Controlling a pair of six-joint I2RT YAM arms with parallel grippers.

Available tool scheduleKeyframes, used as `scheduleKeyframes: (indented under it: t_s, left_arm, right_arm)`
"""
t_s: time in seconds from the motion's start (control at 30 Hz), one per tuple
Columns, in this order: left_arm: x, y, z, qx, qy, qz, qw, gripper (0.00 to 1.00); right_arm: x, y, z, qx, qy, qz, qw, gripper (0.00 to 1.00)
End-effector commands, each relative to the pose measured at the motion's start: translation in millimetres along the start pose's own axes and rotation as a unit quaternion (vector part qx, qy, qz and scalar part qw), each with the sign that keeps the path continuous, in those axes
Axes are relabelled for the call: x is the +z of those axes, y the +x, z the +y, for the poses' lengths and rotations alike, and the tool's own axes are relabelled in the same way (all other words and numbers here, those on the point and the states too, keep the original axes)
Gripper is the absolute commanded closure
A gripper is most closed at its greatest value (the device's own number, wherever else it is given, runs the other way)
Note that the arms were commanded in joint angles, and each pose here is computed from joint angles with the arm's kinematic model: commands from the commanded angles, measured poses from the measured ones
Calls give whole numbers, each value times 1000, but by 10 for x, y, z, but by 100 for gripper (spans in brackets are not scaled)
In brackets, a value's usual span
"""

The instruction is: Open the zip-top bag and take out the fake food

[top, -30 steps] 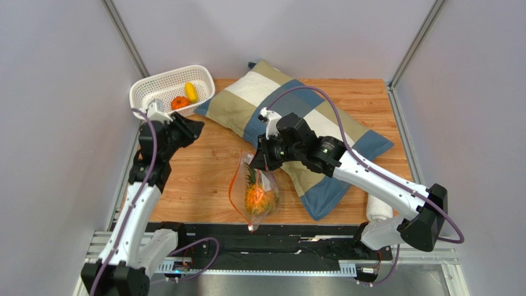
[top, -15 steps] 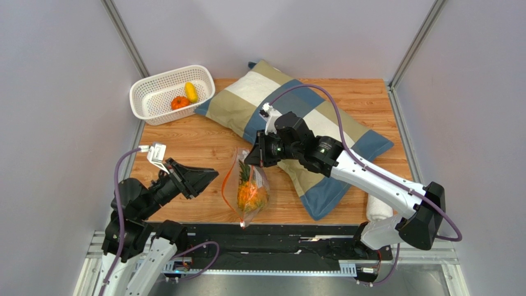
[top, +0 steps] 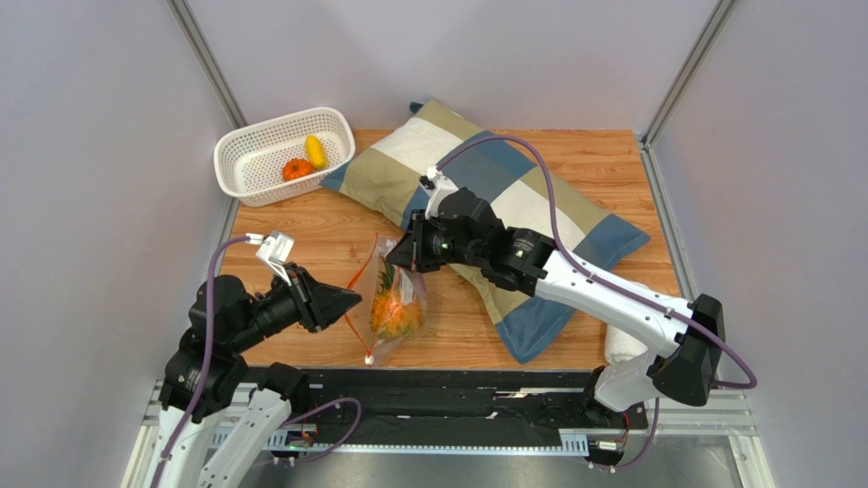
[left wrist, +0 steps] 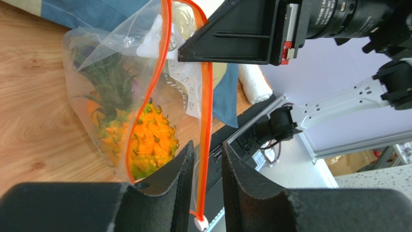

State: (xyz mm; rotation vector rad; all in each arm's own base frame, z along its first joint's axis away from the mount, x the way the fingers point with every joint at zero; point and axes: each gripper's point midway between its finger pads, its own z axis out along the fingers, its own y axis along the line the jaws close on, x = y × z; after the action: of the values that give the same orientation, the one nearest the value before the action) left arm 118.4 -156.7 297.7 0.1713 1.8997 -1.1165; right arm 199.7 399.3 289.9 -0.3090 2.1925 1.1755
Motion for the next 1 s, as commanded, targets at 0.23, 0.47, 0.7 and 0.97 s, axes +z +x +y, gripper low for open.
scheduleKeyframes:
  t_s: [0.23,0.47,0.7,0.97]
  left_arm:
    - [121,64,514,53,-99,25,993,67]
    - [320,-131,773,39,-149,-12,988,65]
    - [685,69,813,-2,-99,35,994,67]
    - [786,164,1238,-26,-179,34,983,50]
  right_arm:
    - [263,-363,430,57,-17,-79,995,100]
    - [292,-405,488,74,-21,-82,994,100]
    - [392,-501,570,100,-17,-83,991,100]
    - [400,-446,454,140,8,-83,987,100]
